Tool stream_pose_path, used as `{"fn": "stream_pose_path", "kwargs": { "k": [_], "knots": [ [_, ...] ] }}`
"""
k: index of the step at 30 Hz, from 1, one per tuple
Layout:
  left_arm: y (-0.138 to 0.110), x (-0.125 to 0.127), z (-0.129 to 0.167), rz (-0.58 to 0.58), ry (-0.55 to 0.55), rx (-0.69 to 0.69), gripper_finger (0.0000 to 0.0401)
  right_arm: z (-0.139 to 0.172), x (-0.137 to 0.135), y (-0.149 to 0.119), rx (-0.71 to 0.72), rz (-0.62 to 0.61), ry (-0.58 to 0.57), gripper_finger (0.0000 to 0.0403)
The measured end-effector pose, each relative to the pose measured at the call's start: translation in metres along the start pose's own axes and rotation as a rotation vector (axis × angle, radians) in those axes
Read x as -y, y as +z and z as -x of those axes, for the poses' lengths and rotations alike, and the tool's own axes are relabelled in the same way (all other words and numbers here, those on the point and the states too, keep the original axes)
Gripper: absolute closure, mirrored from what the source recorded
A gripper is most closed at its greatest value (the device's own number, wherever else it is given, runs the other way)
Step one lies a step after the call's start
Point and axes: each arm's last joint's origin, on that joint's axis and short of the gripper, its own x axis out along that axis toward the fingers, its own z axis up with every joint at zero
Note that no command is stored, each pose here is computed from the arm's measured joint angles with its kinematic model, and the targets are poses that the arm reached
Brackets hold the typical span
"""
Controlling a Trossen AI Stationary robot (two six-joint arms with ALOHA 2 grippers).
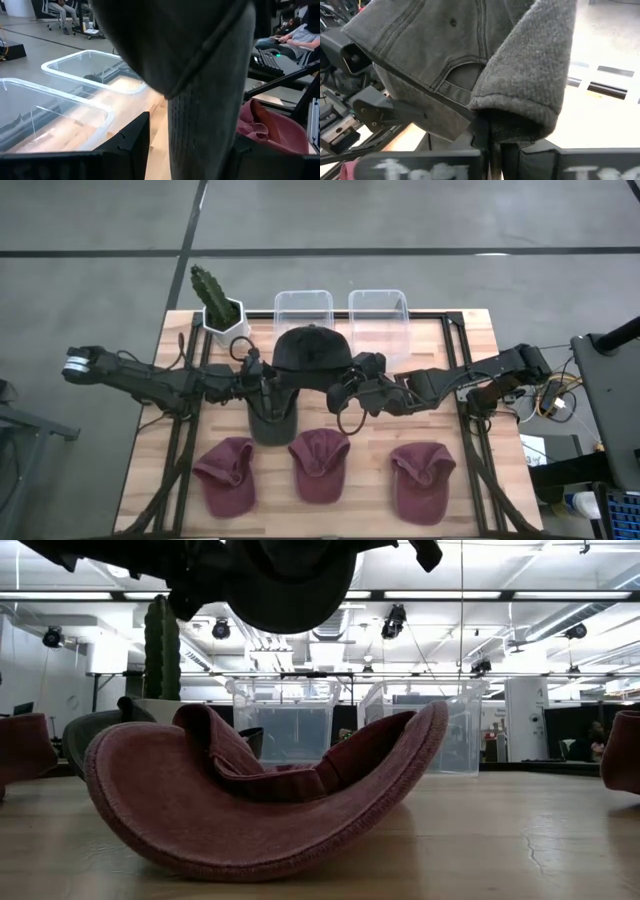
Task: Pick & Place hat
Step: Put the right black cap into the left transparent bin
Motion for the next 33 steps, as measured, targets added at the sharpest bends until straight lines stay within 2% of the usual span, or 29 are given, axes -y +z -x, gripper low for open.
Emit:
{"fn": "stream_pose_path", "kwargs": {
  "k": [7,12,15,21,33],
  "knots": [
    [0.005,0.000,0.000,0.006,0.016,0.015,0.0243,-0.001,-0.001,-0.002,-0.025,0.007,0.019,0.0390],
    [0.004,0.000,-0.001,0.054,0.018,0.013,0.0255,-0.001,-0.001,-0.002,-0.027,0.008,0.021,0.0390],
    [0.002,0.001,-0.004,0.055,0.023,0.000,0.0287,-0.001,-0.001,-0.002,-0.036,0.011,0.030,0.0390],
    [-0.001,0.002,-0.010,0.048,0.042,-0.018,0.0386,-0.001,-0.001,-0.003,-0.043,0.013,0.035,0.0390],
    [-0.002,0.002,-0.012,0.043,0.076,-0.017,0.0395,0.000,-0.002,-0.003,-0.075,0.125,0.072,0.0390]
  ]
}}
